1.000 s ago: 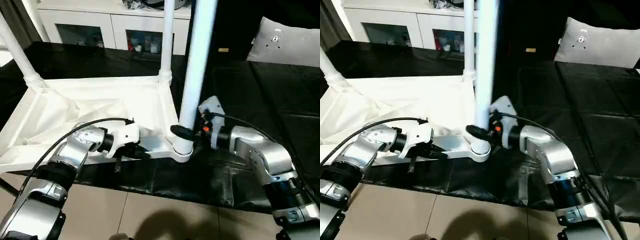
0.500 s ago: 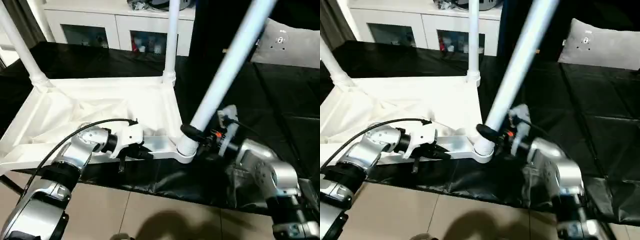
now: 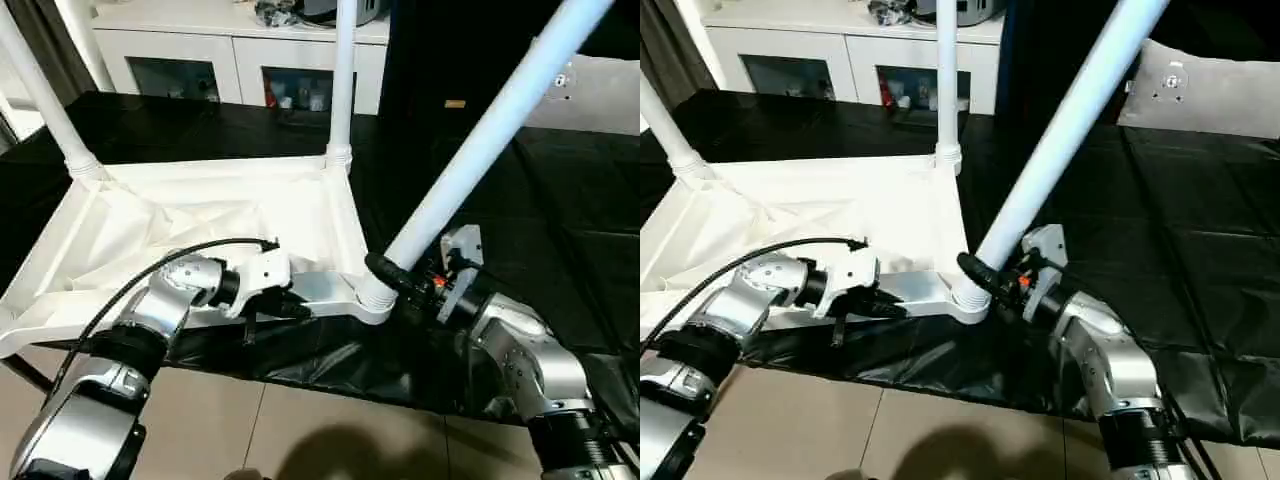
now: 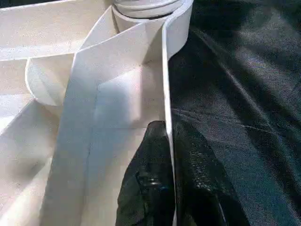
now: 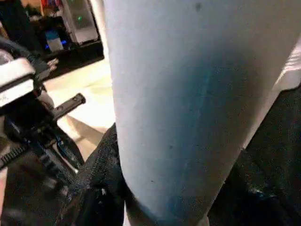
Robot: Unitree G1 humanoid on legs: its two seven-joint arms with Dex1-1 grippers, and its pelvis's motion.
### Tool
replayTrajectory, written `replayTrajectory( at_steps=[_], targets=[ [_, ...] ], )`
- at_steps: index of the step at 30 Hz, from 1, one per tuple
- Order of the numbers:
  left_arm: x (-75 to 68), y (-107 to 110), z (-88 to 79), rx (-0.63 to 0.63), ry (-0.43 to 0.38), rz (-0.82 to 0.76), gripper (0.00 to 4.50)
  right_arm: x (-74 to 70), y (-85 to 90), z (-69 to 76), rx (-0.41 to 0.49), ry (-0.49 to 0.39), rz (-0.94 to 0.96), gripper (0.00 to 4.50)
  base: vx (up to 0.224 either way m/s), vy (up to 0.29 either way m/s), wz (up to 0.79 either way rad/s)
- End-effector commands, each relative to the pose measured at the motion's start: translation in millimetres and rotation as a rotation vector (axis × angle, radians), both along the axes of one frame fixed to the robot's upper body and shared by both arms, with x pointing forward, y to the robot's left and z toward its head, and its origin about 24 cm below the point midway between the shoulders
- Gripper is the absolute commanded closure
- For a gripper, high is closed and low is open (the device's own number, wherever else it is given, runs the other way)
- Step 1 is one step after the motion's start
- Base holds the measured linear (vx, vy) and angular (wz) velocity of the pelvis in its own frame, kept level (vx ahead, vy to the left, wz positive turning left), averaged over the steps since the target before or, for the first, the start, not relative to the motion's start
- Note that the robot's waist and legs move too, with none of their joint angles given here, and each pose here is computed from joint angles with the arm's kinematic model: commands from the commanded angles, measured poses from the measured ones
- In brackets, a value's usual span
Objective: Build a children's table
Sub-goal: Insert table leg to table base
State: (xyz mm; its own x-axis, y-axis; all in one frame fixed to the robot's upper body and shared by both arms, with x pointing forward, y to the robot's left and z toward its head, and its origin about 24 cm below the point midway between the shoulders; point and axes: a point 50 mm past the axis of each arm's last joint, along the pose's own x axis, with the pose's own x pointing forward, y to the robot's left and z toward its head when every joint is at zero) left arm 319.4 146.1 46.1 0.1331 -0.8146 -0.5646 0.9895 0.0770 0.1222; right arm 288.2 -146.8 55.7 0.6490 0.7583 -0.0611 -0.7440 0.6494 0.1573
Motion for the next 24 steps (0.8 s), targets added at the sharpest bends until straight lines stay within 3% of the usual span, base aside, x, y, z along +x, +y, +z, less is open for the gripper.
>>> replayTrajectory(
  at_steps=[1,6,24],
  targets=[
    [4.6,-4.4,7.9,-0.016,-0.047,-0.006,4.5,-7.1,-5.4,-22.7,-0.124,0.084,0.0,2.62,0.0,0.0,0.0],
    [3.9,-3.3,7.2,-0.012,-0.045,-0.008,4.5,-4.7,-3.0,-26.8,-0.193,0.094,0.039,2.62,0.0,0.0,0.0],
    [3.9,-4.5,11.0,0.013,-0.046,-0.061,4.5,-4.5,8.5,-35.8,-0.306,0.146,0.2,2.63,0.0,0.0,0.0]
  ],
)
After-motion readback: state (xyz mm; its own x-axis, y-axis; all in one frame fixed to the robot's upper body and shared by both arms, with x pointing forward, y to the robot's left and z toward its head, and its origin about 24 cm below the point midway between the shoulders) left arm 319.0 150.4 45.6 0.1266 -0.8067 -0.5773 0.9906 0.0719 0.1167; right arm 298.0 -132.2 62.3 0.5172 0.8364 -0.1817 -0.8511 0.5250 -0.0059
